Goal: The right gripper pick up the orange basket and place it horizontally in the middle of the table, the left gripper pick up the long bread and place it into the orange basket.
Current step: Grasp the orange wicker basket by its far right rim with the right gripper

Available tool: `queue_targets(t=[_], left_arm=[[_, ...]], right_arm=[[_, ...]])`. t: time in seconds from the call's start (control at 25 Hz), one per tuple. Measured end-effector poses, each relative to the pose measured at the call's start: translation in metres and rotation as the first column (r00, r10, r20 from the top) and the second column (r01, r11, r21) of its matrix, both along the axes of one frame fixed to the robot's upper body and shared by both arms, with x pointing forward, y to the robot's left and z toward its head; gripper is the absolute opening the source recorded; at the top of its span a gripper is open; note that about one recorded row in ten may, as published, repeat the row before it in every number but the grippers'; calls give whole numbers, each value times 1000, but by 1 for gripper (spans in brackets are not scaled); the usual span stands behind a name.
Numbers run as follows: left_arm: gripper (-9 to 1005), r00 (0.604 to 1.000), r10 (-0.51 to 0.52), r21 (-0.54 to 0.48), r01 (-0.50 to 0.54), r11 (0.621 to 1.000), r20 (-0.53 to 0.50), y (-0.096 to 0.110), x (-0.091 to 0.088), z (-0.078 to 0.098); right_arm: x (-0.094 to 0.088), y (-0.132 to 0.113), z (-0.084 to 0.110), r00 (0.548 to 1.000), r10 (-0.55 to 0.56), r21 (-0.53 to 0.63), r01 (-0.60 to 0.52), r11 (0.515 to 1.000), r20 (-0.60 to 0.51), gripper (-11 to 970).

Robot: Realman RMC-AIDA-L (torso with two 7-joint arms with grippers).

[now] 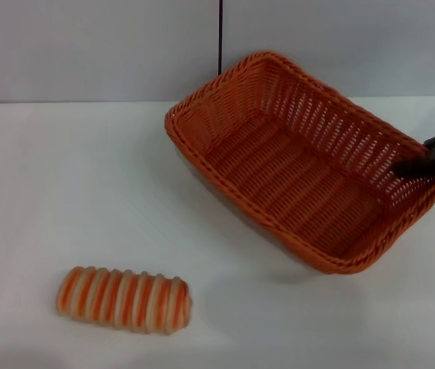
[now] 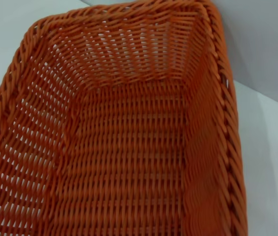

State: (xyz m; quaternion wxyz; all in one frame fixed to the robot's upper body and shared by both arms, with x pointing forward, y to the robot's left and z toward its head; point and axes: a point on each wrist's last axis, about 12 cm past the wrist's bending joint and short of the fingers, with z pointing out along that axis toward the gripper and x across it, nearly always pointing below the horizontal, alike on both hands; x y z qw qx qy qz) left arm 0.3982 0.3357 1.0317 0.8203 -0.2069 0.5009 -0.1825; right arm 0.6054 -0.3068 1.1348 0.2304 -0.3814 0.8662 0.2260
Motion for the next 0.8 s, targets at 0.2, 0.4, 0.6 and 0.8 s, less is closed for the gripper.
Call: queue_targets(t=[0.2, 0.4, 0.6, 0.8], left_arm=[[834, 1000, -1, 0, 1, 1000, 0, 0, 0, 0], [834, 1000, -8, 2, 8, 1000, -4, -1, -1, 0], [834, 1000, -6, 2, 7, 1000, -6, 0, -2, -1], [834, 1000, -8, 5, 8, 1000, -4, 0, -1, 0]], right_arm=[[-1, 2, -1, 1000, 12, 1, -12, 1000, 8, 274], [-1, 4, 0, 999, 24, 0, -24, 1000, 34, 191], [-5, -1, 13, 992, 9, 33, -13, 999, 124, 190], [-12, -8, 35, 970, -4, 99, -21, 995, 241, 189]])
